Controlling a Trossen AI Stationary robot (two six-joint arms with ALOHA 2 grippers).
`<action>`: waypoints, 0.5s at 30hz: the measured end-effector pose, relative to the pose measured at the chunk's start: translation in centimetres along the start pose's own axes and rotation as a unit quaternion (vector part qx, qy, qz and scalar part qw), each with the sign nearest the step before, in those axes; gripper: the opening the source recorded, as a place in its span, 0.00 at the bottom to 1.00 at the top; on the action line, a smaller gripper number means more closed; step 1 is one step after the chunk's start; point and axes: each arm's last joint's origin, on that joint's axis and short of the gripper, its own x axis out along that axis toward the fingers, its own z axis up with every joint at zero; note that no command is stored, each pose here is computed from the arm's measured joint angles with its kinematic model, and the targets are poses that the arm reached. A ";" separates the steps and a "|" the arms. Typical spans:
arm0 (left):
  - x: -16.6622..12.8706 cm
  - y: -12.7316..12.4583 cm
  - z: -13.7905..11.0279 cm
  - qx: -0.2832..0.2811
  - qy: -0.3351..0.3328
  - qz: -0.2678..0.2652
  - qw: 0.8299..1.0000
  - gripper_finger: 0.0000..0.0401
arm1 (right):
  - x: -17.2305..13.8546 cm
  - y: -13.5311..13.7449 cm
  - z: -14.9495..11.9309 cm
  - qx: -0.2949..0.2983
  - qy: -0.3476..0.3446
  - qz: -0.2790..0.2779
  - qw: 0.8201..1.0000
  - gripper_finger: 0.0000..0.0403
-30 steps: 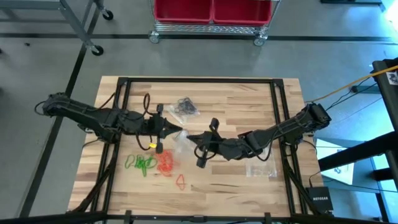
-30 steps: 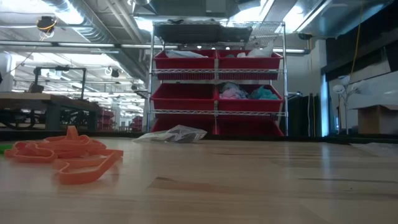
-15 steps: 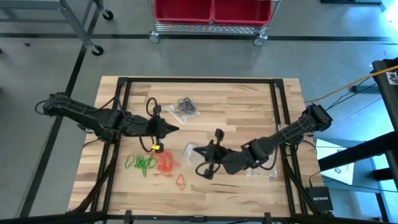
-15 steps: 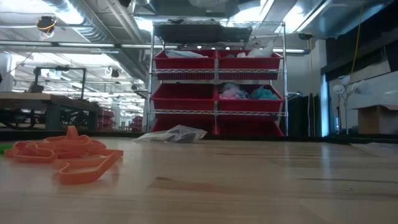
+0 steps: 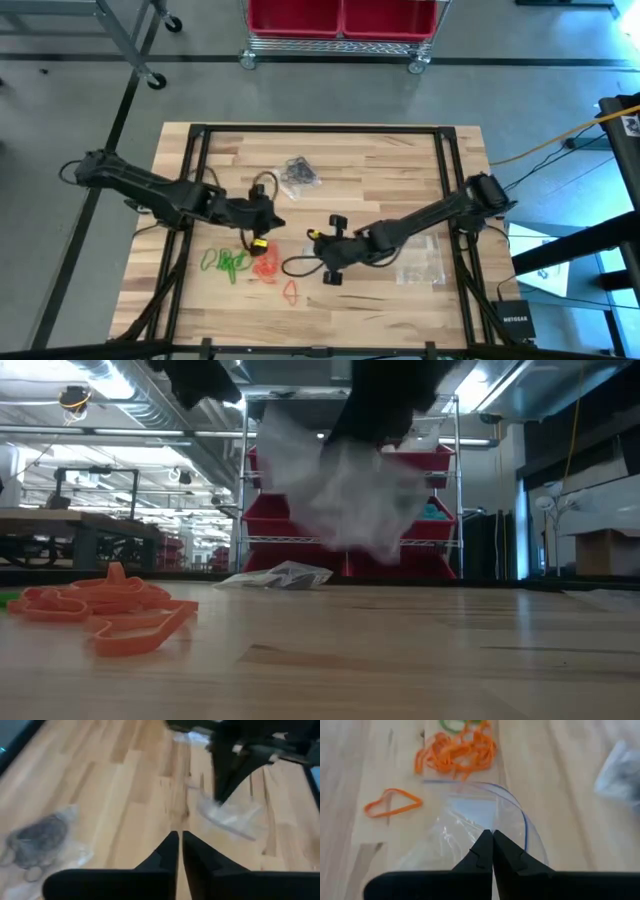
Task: Sort rubber bands
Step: Open the transparent zip bag
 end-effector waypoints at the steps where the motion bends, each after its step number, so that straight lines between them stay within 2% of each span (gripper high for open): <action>1: 0.6 -0.2 -0.2 0.003 0.010 0.000 1.000 0.06 | 0.8 -0.1 -0.2 0.007 0.007 0.003 1.000 0.00; 4: 2.2 -0.6 -0.8 0.006 0.041 -0.002 0.999 0.15 | 2.8 -0.5 -0.9 0.030 0.033 -0.003 0.999 0.03; 8: 4.1 -0.8 -1.2 0.012 0.063 -0.006 0.998 0.26 | 3.9 -0.8 -1.3 0.038 0.045 -0.012 0.998 0.15; 11: 4.9 -0.7 -1.4 0.011 0.071 -0.002 0.997 0.32 | 2.5 -1.3 -0.5 0.028 0.049 -0.010 0.998 0.25; 15: 5.5 -0.7 -1.5 0.015 0.076 0.002 0.997 0.36 | -1.4 -2.1 0.8 0.024 0.036 0.001 0.999 0.34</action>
